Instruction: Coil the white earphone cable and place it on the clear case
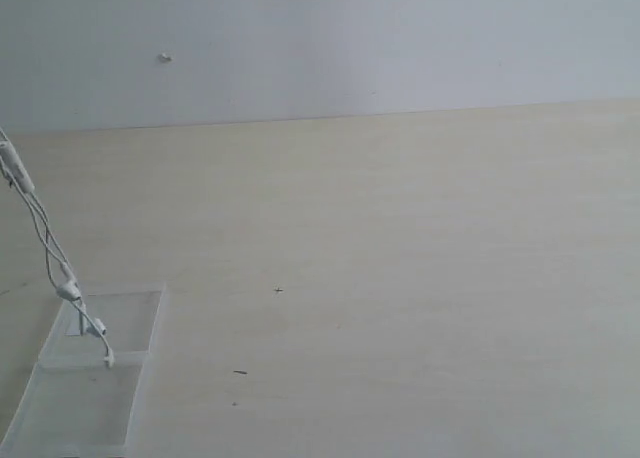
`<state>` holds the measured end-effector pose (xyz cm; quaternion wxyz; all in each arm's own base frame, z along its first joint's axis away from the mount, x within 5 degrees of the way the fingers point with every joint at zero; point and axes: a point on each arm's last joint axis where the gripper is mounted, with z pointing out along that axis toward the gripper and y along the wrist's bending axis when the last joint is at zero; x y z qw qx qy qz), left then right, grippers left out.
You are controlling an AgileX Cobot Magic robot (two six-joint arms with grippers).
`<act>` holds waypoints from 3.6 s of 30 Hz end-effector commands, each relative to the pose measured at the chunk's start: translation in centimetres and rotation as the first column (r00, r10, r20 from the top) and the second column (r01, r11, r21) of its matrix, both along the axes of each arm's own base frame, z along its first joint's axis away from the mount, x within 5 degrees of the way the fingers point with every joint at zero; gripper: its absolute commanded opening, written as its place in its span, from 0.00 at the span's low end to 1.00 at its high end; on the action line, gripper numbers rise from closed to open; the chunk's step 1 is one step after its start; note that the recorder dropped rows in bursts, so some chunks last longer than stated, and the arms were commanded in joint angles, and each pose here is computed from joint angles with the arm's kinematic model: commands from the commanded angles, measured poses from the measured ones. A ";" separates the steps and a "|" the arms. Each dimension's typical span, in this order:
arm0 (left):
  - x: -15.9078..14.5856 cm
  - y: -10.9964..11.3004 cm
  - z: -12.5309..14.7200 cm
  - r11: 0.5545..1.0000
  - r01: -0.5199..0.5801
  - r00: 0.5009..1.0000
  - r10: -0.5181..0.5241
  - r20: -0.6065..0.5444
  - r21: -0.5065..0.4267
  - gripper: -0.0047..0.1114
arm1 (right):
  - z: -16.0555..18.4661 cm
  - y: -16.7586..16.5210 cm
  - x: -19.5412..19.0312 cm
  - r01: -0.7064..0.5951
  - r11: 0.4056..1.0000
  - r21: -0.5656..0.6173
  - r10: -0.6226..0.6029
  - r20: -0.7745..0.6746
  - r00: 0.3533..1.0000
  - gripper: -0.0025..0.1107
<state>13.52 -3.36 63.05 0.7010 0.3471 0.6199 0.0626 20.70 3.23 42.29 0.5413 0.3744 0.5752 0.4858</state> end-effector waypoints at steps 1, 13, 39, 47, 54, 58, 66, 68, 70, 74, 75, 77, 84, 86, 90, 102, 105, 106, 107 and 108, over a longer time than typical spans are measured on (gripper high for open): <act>-0.2 0.0 0.2 1.000 0.003 1.000 -0.003 0.011 -0.006 0.04 | -0.2 -0.5 -0.5 0.026 0.933 -0.358 -0.052 -0.065 0.996 0.02; 0.0 0.0 0.1 1.000 -0.005 1.000 0.005 0.007 -0.001 0.04 | 0.0 -2.0 0.0 -0.223 0.434 -0.873 -0.201 -0.335 0.920 0.02; 0.2 0.0 0.1 1.000 0.002 1.000 -0.002 0.003 -0.006 0.04 | -1.3 12.1 -0.1 -0.364 0.013 -0.931 0.830 -0.193 0.524 0.37; 0.2 0.0 0.1 1.000 0.000 1.000 0.000 0.005 0.000 0.04 | -2.5 16.4 0.2 -0.387 0.060 -0.920 0.911 -0.108 0.398 0.37; 0.2 0.0 0.1 1.000 0.000 1.000 0.000 0.005 0.000 0.04 | -4.1 20.3 0.3 -0.358 0.076 -0.931 0.957 -0.033 0.289 0.37; 0.2 0.0 0.1 1.000 0.000 1.000 0.000 0.005 0.000 0.04 | -5.0 22.0 0.0 -0.363 0.074 -0.929 0.968 -0.020 0.251 0.38; 0.2 0.0 0.1 1.000 0.000 1.000 0.000 0.005 0.000 0.04 | -5.7 24.4 -0.2 -0.310 0.131 -0.942 0.969 0.055 0.242 0.46; 0.2 0.0 0.1 1.000 0.000 1.000 0.000 0.005 0.000 0.04 | -5.7 25.1 -0.1 -0.300 0.128 -0.945 0.964 0.047 0.262 0.46; 0.2 0.0 0.1 1.000 0.001 1.000 -0.001 0.005 0.000 0.04 | -5.9 26.0 -0.3 -0.302 0.118 -0.946 0.968 0.042 0.248 0.46; 0.2 0.0 0.1 1.000 0.001 1.000 -0.001 0.005 0.000 0.04 | -5.9 27.3 0.2 -0.297 0.119 -0.948 0.967 0.042 0.251 0.46; 0.2 0.0 0.1 1.000 0.001 1.000 -0.001 0.005 0.000 0.04 | -5.6 27.5 0.4 -0.291 0.124 -0.949 0.966 0.049 0.254 0.46; 0.2 0.0 0.1 1.000 0.001 1.000 -0.001 0.005 0.000 0.04 | -5.2 27.9 0.7 -0.293 0.136 -0.946 0.966 0.061 0.252 0.46; 0.2 0.0 0.1 1.000 0.001 1.000 -0.001 0.005 0.000 0.04 | -3.9 30.5 0.5 -0.303 0.166 -0.938 0.971 0.103 0.213 0.46; 0.2 0.0 0.1 1.000 0.001 1.000 -0.001 0.005 0.000 0.04 | -4.1 30.6 0.7 -0.305 0.164 -0.938 0.971 0.099 0.217 0.44; 0.2 0.0 0.1 1.000 0.003 1.000 -0.003 0.006 0.001 0.04 | -4.4 30.7 0.9 -0.308 0.158 -0.938 0.969 0.088 0.231 0.42; 0.1 0.0 0.1 1.000 0.003 1.000 -0.003 0.010 0.006 0.04 | -4.3 30.6 1.1 -0.315 0.167 -0.934 0.962 0.084 0.261 0.39; 0.1 0.0 0.1 1.000 0.003 1.000 -0.003 0.010 0.006 0.04 | -4.2 30.5 1.2 -0.313 0.171 -0.934 0.958 0.083 0.273 0.39; 0.1 0.0 0.1 1.000 0.003 1.000 -0.003 0.011 0.008 0.04 | -4.2 30.5 1.2 -0.312 0.172 -0.934 0.958 0.084 0.276 0.39; 0.1 0.0 0.1 1.000 0.003 1.000 -0.003 0.011 0.008 0.04 | -4.2 30.5 1.2 -0.312 0.172 -0.934 0.958 0.084 0.276 0.39; 0.1 0.0 0.1 1.000 0.003 1.000 -0.003 0.011 0.008 0.04 | -4.2 30.5 1.2 -0.312 0.172 -0.934 0.958 0.084 0.276 0.39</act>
